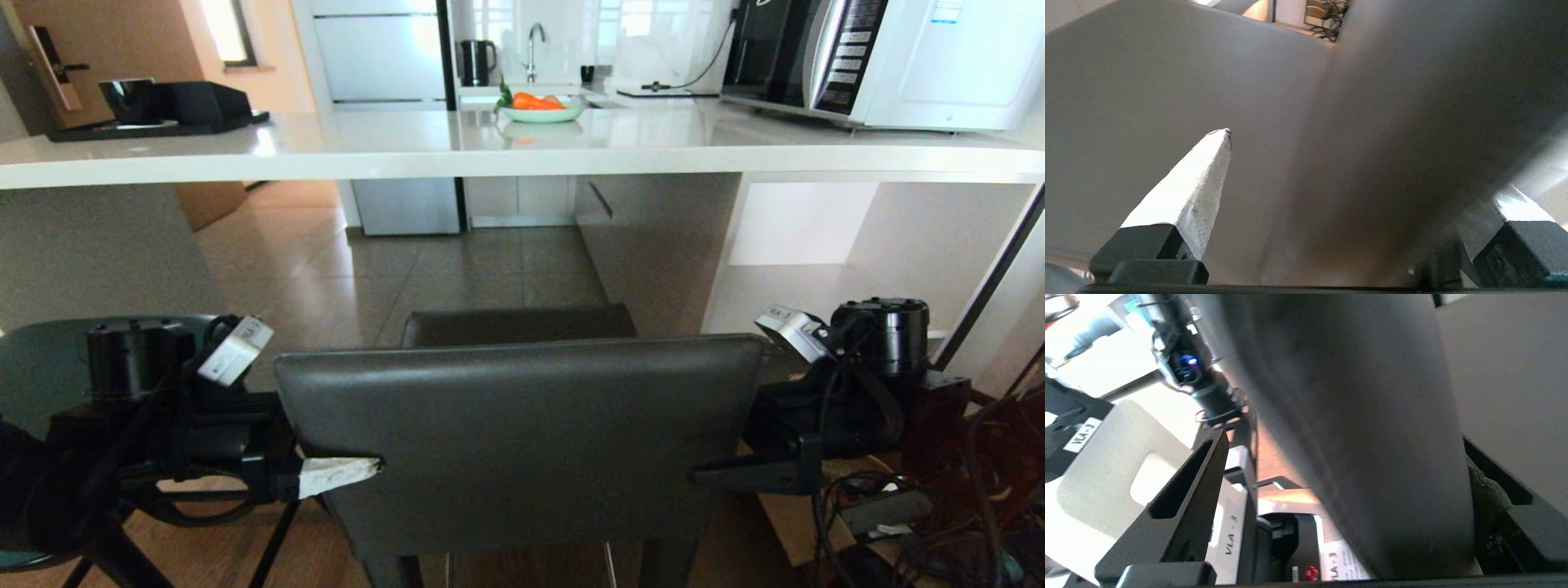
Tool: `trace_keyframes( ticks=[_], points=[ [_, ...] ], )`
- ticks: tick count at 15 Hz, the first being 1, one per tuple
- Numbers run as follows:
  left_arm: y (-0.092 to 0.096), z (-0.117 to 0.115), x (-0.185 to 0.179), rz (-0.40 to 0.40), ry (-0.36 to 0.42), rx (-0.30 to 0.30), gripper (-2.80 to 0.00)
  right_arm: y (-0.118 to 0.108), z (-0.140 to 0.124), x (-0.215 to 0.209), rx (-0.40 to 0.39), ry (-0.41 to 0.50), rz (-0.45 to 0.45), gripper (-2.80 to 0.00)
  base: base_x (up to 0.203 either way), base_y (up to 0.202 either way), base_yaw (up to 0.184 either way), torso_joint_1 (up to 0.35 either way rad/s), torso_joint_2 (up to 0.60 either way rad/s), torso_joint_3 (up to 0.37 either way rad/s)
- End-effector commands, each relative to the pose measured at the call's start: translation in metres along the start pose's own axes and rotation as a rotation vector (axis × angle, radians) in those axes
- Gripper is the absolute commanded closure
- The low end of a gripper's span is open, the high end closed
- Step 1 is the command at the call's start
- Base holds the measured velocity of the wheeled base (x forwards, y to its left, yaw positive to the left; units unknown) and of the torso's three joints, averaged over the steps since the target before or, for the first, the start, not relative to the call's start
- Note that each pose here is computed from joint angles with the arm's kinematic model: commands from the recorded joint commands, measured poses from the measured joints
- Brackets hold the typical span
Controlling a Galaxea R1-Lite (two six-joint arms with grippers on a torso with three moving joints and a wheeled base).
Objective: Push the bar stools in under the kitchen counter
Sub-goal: Push the gray chair back under the dining table
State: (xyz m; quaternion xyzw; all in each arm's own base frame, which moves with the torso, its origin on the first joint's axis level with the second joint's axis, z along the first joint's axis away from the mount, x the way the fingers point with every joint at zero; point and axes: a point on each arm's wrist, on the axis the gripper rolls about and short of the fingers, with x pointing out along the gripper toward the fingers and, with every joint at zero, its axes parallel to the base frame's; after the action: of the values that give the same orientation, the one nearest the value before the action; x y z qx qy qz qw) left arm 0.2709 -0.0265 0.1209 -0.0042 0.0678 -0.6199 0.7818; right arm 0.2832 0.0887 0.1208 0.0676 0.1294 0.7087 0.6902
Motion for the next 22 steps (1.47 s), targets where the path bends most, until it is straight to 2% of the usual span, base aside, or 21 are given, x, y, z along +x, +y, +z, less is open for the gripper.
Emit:
trace_keyframes(
  ticks=[1, 2, 3, 8, 12, 14, 16, 19, 22],
  points=[
    [0.005, -0.005, 0.006, -0.020, 0.003, -0.011, -2.80, -0.006, -0.003, 0.005, 0.010, 0.004, 0.021, -2.80, 0.000, 0.000, 0.000, 0.000, 0.00, 0.000],
    [0.005, -0.005, 0.006, -0.022, 0.004, -0.010, -2.80, -0.006, -0.004, 0.005, 0.010, 0.005, 0.024, -2.80, 0.000, 0.000, 0.000, 0.000, 0.00, 0.000],
    [0.005, -0.005, 0.006, -0.022, 0.004, -0.012, -2.80, -0.007, -0.005, 0.006, 0.012, 0.006, 0.026, 0.00, 0.000, 0.000, 0.000, 0.000, 0.00, 0.000],
    [0.000, -0.005, 0.008, -0.032, 0.006, -0.018, -2.80, -0.010, -0.005, 0.008, 0.005, 0.004, 0.035, 0.00, 0.000, 0.000, 0.000, 0.000, 0.00, 0.000],
    [0.008, -0.005, 0.006, -0.018, 0.003, -0.025, -2.80, -0.006, -0.002, 0.006, -0.008, 0.000, 0.033, 0.00, 0.000, 0.000, 0.000, 0.000, 0.00, 0.000],
    [0.006, -0.005, 0.010, -0.029, 0.005, -0.019, -2.80, -0.007, 0.000, 0.006, -0.019, -0.002, 0.033, 0.00, 0.000, 0.000, 0.000, 0.000, 0.00, 0.000],
    [0.001, -0.008, 0.014, -0.051, 0.002, -0.003, -2.80, -0.012, 0.012, 0.011, -0.059, -0.008, 0.035, 0.00, 0.000, 0.000, 0.000, 0.000, 0.00, 0.000],
    [-0.008, -0.023, 0.026, -0.098, 0.012, -0.021, -2.80, -0.019, 0.038, 0.021, -0.115, -0.022, 0.045, 0.00, 0.000, 0.000, 0.000, 0.000, 0.00, 0.000],
    [-0.007, -0.022, 0.028, -0.098, 0.013, -0.016, -2.80, -0.033, 0.051, 0.030, -0.142, -0.029, 0.057, 0.00, 0.000, 0.000, 0.000, 0.000, 0.00, 0.000]
  ],
)
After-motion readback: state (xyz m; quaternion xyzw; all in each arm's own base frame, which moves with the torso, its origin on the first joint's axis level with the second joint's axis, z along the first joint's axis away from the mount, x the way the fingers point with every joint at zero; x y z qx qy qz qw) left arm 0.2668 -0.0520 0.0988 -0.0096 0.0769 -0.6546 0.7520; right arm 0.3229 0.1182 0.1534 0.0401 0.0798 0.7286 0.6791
